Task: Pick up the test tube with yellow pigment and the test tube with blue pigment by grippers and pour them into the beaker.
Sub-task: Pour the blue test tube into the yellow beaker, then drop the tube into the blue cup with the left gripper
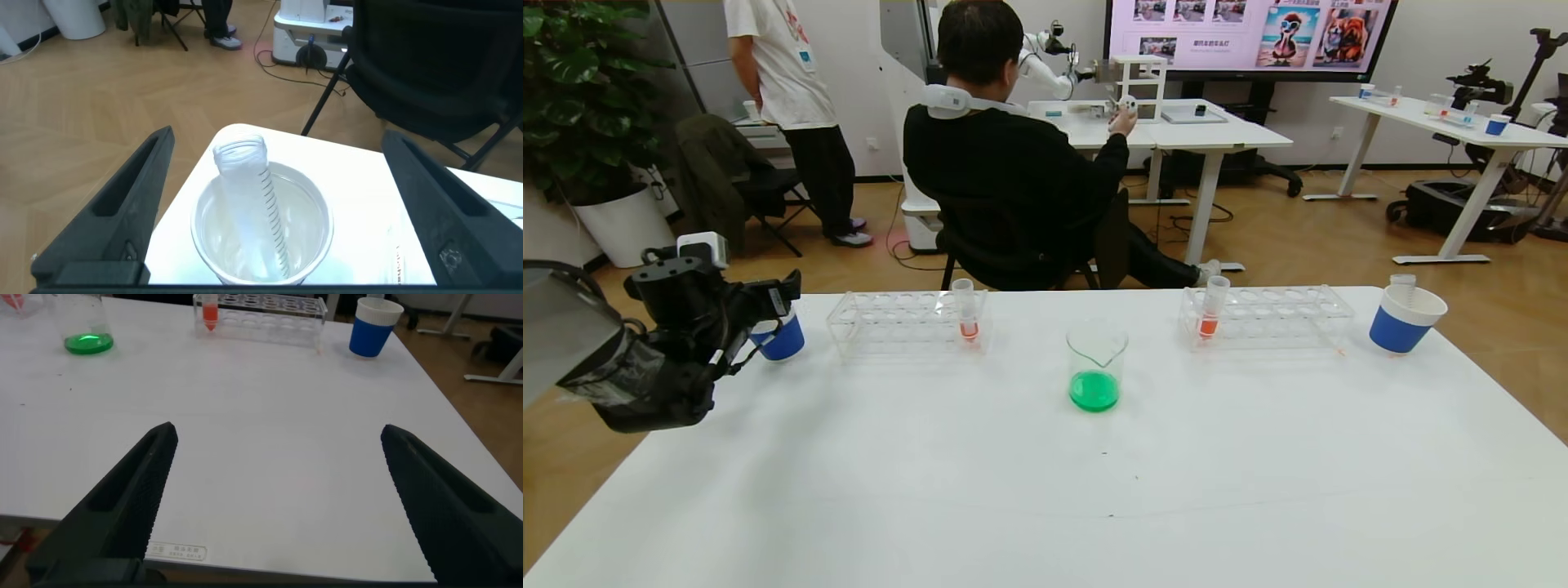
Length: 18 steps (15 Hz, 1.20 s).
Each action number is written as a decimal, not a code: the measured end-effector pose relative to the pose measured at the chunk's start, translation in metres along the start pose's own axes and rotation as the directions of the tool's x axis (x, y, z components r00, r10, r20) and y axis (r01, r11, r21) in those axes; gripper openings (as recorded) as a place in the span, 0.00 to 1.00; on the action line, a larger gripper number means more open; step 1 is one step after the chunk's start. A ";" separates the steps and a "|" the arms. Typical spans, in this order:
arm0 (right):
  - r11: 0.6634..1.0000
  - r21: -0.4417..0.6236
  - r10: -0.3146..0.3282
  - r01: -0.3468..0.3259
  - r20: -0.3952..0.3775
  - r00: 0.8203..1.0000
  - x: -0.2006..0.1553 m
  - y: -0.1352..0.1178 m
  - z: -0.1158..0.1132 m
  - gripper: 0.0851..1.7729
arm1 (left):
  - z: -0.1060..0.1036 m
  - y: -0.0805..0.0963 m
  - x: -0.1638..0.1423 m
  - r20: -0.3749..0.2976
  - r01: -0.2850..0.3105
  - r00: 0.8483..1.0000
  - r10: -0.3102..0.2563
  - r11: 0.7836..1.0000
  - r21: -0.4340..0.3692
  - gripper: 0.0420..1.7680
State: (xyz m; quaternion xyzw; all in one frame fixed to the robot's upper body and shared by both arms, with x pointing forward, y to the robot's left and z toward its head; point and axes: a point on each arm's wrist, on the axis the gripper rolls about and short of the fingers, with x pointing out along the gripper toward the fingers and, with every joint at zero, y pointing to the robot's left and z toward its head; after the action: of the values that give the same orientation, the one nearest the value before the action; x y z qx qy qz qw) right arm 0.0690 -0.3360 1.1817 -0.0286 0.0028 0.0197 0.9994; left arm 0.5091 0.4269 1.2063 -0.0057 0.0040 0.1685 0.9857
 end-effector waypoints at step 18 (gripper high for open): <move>1.000 0.000 0.000 0.000 0.000 1.000 0.000 0.000 0.000 0.98 | 0.171 -0.056 -0.169 0.249 0.262 0.933 -0.259 0.965 0.021 0.99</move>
State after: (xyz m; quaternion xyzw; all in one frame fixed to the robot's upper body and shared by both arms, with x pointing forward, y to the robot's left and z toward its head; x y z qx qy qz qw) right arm 0.0690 -0.3360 1.1817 -0.0286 0.0028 0.0197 0.9994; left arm 0.3688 0.3202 1.3799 0.0087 -0.1218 0.0356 0.9919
